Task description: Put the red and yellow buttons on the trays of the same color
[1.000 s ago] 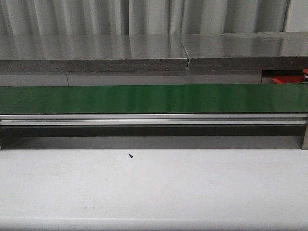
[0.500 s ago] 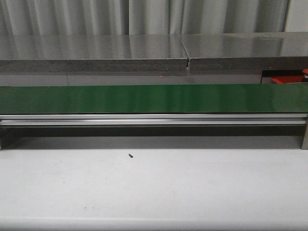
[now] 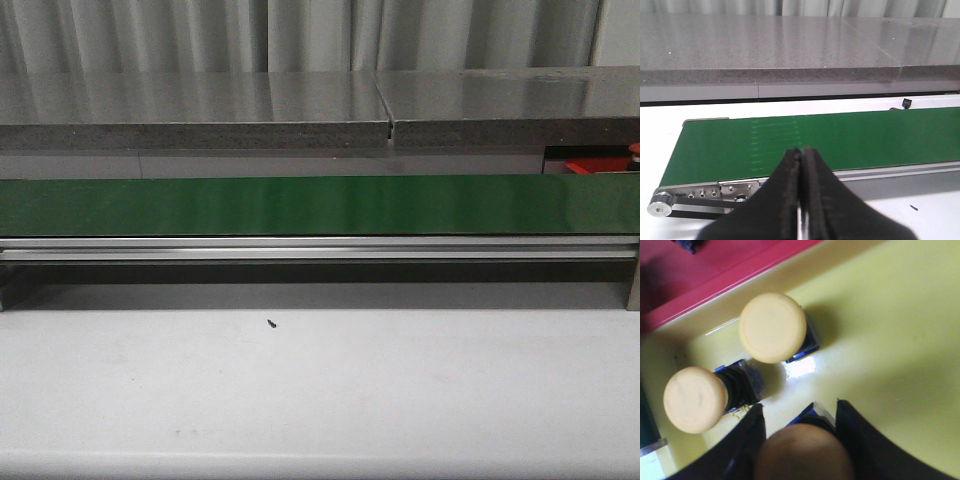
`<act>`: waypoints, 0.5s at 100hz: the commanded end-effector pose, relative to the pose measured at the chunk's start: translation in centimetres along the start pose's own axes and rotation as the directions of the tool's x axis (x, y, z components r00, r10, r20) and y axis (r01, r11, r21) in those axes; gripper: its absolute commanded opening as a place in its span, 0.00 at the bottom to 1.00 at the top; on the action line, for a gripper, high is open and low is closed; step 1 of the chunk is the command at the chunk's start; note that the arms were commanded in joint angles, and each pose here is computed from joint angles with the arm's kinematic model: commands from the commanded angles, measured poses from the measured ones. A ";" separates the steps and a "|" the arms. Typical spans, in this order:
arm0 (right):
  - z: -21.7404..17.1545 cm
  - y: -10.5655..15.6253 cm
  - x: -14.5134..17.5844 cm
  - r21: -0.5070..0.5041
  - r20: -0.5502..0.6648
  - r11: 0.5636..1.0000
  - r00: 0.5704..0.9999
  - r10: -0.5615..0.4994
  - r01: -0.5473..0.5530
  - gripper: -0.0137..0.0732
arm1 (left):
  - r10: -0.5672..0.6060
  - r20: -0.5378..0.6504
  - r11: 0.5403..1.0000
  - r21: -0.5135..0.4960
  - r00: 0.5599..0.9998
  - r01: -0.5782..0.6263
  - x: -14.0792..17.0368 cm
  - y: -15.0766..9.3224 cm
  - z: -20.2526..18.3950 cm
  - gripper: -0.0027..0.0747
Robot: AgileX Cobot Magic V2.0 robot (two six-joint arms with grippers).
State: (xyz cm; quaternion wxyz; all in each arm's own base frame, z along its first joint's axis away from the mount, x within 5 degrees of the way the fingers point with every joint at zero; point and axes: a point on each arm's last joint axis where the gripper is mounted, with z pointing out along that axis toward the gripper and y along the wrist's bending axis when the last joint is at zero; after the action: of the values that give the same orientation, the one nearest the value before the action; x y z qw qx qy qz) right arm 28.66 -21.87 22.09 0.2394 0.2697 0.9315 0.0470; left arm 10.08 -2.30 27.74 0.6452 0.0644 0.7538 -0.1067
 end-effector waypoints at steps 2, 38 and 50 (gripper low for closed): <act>-1.1 0.3 -1.1 0.001 0.081 1.000 0.997 0.007 -0.008 0.34 | -0.027 0.045 1.000 -0.015 0.999 0.027 -1.1 0.1 -0.1 0.01; 1.2 -0.4 -0.8 -0.005 0.030 1.000 0.999 0.031 -0.031 0.34 | -0.027 0.045 1.000 -0.015 0.999 0.027 -1.1 0.1 -0.1 0.01; 1.6 -0.4 -0.7 -0.009 0.018 0.999 0.999 0.035 -0.034 0.37 | -0.027 0.045 1.000 -0.015 0.999 0.027 -1.1 0.1 -0.1 0.01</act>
State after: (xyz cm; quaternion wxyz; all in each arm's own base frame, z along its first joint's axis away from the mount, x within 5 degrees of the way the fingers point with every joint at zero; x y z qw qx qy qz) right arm 29.40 -22.55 18.64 0.2081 0.2837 0.9340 0.0624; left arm 10.08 -2.30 27.74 0.6452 0.0644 0.7538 -0.1067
